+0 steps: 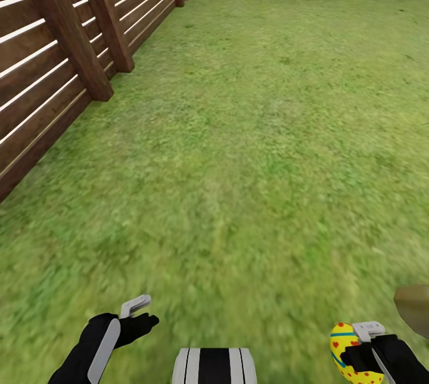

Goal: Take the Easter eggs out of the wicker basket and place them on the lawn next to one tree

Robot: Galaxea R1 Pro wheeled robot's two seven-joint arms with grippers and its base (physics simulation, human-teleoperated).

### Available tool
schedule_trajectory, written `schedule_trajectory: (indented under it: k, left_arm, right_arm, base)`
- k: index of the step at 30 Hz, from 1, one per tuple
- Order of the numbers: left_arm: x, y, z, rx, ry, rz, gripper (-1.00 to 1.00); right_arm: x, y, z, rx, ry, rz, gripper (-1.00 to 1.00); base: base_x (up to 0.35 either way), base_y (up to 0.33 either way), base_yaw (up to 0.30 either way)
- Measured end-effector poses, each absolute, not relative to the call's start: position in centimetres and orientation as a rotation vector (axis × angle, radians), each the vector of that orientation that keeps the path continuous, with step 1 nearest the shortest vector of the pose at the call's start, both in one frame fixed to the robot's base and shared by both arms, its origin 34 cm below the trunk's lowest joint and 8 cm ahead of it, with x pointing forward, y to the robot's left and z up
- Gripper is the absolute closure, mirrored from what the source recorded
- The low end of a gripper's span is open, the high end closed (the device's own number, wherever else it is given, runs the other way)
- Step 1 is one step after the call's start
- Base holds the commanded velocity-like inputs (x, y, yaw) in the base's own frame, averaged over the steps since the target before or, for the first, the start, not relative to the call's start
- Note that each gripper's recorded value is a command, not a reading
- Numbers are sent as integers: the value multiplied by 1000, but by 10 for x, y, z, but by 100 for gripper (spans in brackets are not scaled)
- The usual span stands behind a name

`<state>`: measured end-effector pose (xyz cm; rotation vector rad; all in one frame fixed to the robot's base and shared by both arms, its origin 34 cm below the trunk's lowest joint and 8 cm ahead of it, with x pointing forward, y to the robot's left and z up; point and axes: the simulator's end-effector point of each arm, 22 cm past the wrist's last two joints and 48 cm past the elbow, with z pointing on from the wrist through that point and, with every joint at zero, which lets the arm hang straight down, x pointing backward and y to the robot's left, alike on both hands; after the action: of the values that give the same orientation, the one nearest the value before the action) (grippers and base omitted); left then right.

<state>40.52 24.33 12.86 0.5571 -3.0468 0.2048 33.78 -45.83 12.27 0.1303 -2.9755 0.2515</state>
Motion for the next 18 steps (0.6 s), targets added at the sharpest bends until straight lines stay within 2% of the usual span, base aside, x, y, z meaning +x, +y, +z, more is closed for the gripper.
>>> schedule_trajectory:
  k: [18]
  left_arm:
    - [423, 242, 147, 558, -3096, 224, -100]
  right_arm:
    - [356, -458, 138, 127, -3027, 258, -100]
  base:
    - [0, 0, 0]
